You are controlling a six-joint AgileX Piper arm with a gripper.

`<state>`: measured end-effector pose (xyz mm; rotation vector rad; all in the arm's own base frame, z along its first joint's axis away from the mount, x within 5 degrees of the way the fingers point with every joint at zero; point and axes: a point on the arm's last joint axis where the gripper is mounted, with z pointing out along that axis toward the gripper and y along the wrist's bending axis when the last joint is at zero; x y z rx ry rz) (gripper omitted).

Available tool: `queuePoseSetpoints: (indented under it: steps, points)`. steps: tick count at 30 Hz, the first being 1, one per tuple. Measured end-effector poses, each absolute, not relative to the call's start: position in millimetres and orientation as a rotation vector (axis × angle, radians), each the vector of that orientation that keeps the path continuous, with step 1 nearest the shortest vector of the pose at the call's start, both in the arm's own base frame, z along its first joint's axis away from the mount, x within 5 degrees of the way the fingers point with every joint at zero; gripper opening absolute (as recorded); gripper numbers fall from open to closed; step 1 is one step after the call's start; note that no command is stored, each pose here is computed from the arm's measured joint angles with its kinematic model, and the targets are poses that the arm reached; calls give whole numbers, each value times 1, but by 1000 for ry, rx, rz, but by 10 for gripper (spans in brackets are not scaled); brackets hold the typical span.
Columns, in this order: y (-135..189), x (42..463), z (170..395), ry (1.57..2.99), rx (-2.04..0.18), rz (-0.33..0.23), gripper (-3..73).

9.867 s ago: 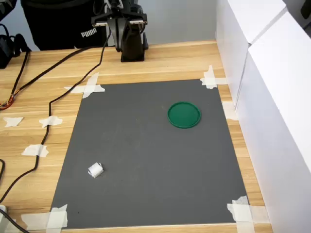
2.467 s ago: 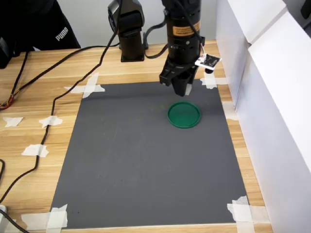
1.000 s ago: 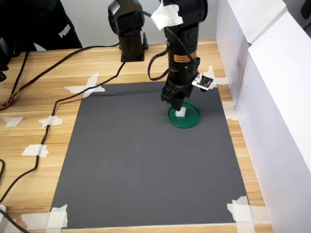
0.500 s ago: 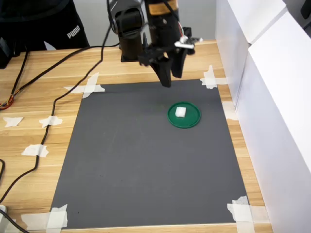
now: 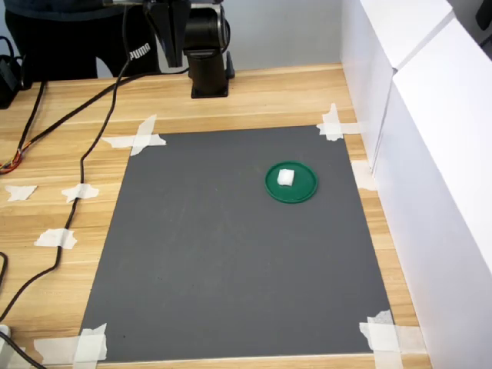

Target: Grasp a white terminal and put it on the green lid.

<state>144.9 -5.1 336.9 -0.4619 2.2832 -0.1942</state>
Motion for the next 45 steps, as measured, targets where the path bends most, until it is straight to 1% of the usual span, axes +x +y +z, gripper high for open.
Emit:
queuePoseSetpoints:
  steps: [2,7,10,13,15,17,21,23,25,26,27,30,34,39,45]
  points:
    - [-8,130,327,2273,-394,-193,-16]
    - [-11,96,304,2248,-248,-211,-16]
    - [-11,78,291,2224,-185,-231,-16]
    - [-9,62,281,2181,-148,-262,-16]
    - [-7,56,275,2132,-128,-266,-16]
    - [-5,54,272,2055,-100,-249,-16]
    - [-4,60,267,1892,-16,-178,-16]
    - [-4,62,261,1873,29,-139,-16]
    - [-4,63,252,1897,64,-110,-16]
    - [-4,64,247,1918,72,-107,-16]
    - [-5,63,244,1933,71,-115,-16]
    - [-6,63,239,1963,69,-126,-16]
    - [-5,63,238,1968,72,-122,-16]
    - [-5,63,239,1961,81,-104,-16]
    - [-4,62,239,1952,80,-106,-16]
